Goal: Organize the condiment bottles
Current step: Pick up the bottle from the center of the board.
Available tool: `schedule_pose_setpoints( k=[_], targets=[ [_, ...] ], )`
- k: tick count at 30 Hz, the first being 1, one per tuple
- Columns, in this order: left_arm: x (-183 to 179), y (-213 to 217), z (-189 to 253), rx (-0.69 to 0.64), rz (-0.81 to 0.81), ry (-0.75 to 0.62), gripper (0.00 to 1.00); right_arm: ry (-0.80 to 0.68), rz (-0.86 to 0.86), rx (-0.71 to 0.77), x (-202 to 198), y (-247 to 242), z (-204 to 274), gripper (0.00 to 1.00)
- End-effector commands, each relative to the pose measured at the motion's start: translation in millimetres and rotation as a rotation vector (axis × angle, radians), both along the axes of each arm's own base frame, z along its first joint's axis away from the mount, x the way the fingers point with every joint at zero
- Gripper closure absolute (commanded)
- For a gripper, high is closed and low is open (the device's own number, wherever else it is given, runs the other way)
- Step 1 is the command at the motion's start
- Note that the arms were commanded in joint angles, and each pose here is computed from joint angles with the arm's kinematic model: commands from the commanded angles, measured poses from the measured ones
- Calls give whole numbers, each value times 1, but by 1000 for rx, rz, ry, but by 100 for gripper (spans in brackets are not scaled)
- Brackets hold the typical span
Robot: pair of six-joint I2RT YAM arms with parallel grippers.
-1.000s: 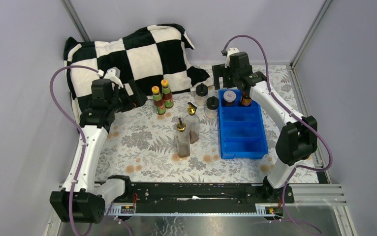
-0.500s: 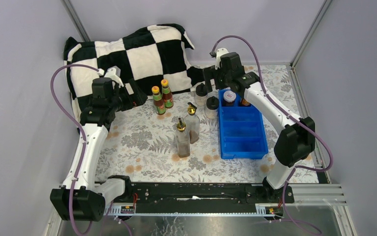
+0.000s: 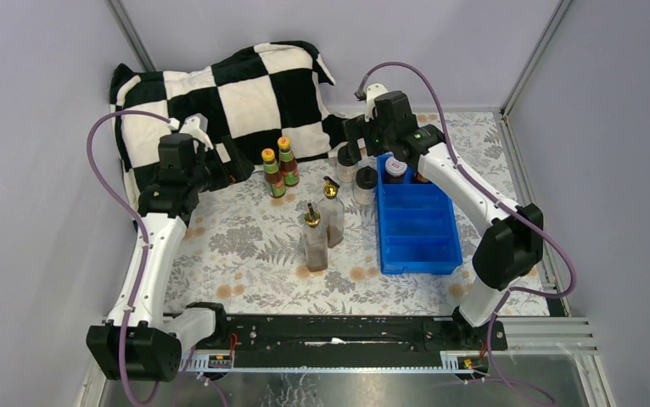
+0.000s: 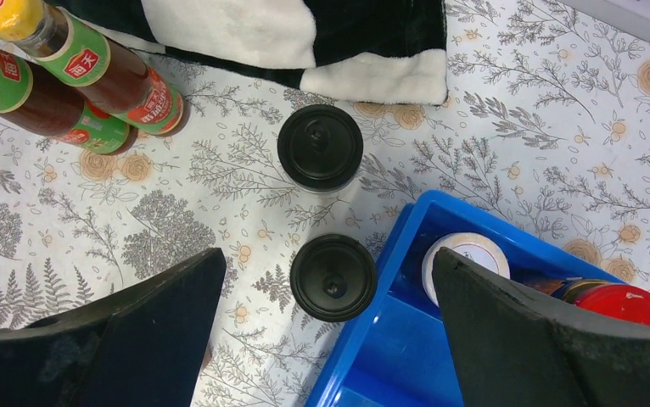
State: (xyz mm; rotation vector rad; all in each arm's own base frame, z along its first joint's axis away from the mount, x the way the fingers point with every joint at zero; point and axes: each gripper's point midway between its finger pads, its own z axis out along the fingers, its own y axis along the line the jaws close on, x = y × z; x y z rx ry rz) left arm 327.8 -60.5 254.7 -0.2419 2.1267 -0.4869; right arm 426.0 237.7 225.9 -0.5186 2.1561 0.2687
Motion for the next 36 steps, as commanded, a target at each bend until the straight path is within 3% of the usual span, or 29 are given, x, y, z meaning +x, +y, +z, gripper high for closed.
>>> schedule_pose_setpoints(
  k=[1, 17, 24, 36],
  targets=[
    [10, 3, 10, 3, 8, -49, 1, -93, 27, 41, -8, 3, 49, 0],
    [16, 3, 5, 5, 12, -35, 1, 31, 116, 35, -16, 25, 17, 7],
    [17, 3, 2, 8, 10, -31, 1, 94, 165, -37, 15, 45, -25, 1],
    [18, 4, -1, 23, 2, -28, 1, 128, 69, -148, 64, 45, -76, 0]
  ],
)
